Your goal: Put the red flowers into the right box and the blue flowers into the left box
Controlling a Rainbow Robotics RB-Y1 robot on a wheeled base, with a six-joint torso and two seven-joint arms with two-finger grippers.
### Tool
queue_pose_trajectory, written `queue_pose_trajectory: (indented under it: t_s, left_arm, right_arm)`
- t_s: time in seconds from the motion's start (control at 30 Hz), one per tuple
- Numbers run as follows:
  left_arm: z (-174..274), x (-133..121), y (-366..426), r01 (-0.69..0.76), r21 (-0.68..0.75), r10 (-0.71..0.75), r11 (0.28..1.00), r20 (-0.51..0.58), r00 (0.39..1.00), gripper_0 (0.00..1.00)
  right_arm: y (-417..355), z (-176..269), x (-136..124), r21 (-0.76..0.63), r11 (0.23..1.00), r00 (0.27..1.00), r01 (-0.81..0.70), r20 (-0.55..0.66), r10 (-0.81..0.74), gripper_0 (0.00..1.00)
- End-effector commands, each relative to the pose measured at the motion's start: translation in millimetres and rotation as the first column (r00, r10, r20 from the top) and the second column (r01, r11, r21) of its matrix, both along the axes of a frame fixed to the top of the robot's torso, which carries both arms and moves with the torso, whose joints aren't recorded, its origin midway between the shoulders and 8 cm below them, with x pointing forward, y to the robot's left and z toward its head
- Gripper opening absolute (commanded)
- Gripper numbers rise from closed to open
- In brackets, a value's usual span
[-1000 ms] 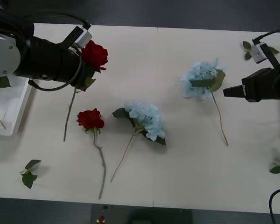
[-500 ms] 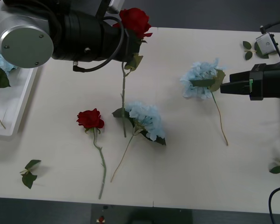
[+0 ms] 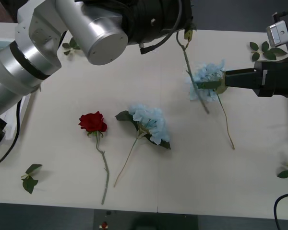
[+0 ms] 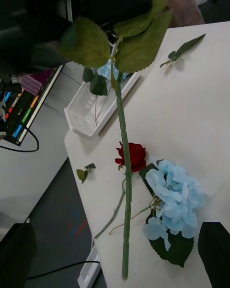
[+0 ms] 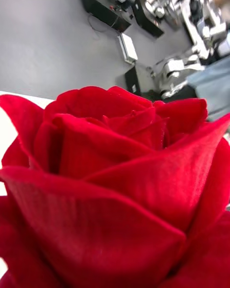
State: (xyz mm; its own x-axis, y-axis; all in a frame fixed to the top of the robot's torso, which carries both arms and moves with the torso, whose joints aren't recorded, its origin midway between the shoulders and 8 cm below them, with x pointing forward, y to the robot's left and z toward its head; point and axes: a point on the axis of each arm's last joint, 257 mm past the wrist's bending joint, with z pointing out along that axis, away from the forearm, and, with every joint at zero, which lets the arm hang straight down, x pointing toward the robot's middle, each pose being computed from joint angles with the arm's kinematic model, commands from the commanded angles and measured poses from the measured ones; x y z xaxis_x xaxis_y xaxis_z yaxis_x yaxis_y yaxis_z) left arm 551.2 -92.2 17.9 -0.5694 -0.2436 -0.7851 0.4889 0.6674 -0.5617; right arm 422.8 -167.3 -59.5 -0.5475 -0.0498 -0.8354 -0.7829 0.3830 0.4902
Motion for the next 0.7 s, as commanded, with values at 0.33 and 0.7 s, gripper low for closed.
queue_pose_trajectory:
  t_s: [0.33,0.7]
  left_arm:
    - [51,-11,-29,0.013,-0.108,-0.011,0.994,0.018,1.000,0.00]
    - [51,-10,-30,0.006,-0.119,-0.005,0.993,0.015,1.000,0.00]
  right_arm:
    - [31,5,8,0.068,0.997,0.999,0.027,-0.039,-0.024,0.99]
    - [36,3,13,0.067,0.997,0.998,0.039,-0.050,-0.036,0.00]
